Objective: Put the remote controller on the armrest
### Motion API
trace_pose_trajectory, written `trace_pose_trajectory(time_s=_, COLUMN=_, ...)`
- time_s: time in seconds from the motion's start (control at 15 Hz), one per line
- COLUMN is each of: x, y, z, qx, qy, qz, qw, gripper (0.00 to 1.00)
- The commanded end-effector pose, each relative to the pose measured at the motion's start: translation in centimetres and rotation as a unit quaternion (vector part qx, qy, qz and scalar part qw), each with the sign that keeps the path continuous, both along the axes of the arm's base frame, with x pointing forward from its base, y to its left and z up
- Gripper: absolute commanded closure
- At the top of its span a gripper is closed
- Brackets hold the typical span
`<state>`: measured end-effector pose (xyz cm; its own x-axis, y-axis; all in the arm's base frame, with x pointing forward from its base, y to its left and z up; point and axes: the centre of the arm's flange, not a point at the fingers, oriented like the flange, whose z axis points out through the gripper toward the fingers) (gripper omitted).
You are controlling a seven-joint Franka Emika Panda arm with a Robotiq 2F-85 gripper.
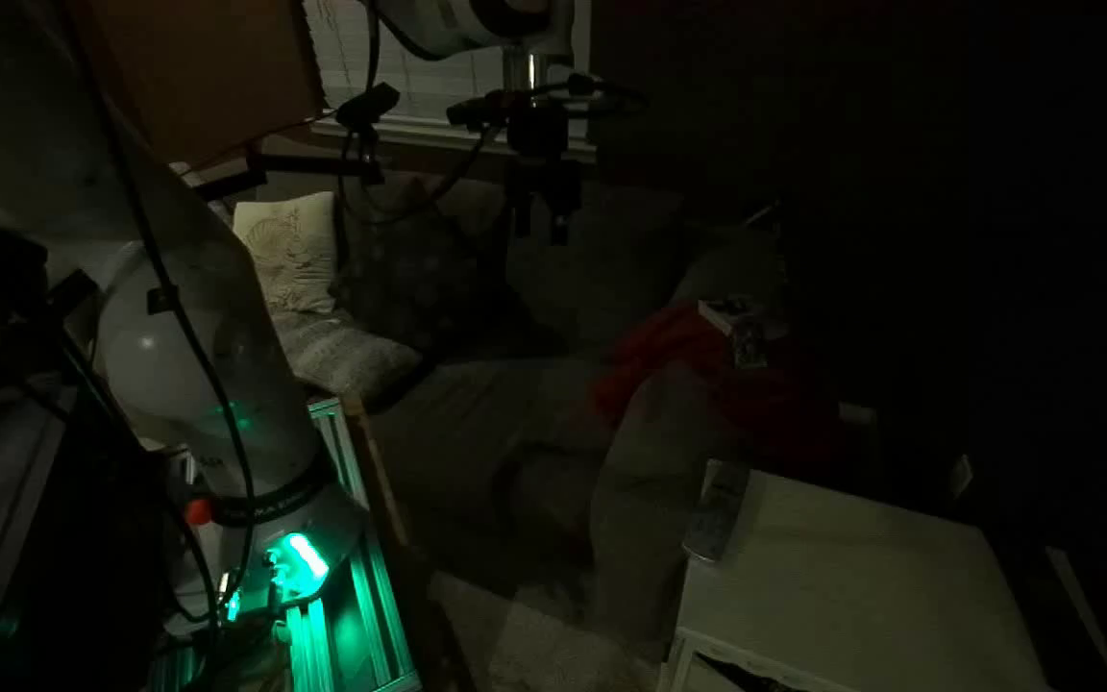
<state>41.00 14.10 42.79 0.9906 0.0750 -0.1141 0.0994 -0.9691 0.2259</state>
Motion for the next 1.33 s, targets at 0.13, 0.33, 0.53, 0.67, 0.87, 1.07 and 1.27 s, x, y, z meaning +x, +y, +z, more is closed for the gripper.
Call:
trace_pose_trajectory(time_s=0.13, x=0.0, y=0.0, z=0.0, qx=0.000, qy=0.000, qz=0.000, qw=1.0000, gripper=0.00)
trace_pose_trajectory(time_s=0.33, x=0.6, y=-1.3, z=-0.9, qx=0.008, qy=-0.007, qz=0.009, qw=0.9999, gripper=0.00)
trace_pose_trajectory(time_s=0.53, x=0.7, y=-6.8, z=-2.8, qx=0.032, qy=0.010, qz=0.051, qw=0.9981, gripper=0.00)
trace_pose_trajectory(time_s=0.67, x=0.5, y=-11.5, z=-4.2, qx=0.052, qy=0.021, qz=0.081, qw=0.9951, gripper=0.00)
trace_pose_trajectory(time_s=0.87, x=0.3, y=-18.4, z=-6.1, qx=0.098, qy=0.015, qz=0.092, qw=0.9909, gripper=0.00)
trace_pose_trajectory(time_s=1.07, x=0.2, y=-19.3, z=-5.9, qx=0.097, qy=0.018, qz=0.075, qw=0.9923, gripper=0.00)
trace_pose_trajectory(time_s=1.27, x=0.1, y=-20.2, z=-6.0, qx=0.101, qy=0.018, qz=0.077, qw=0.9918, gripper=0.00)
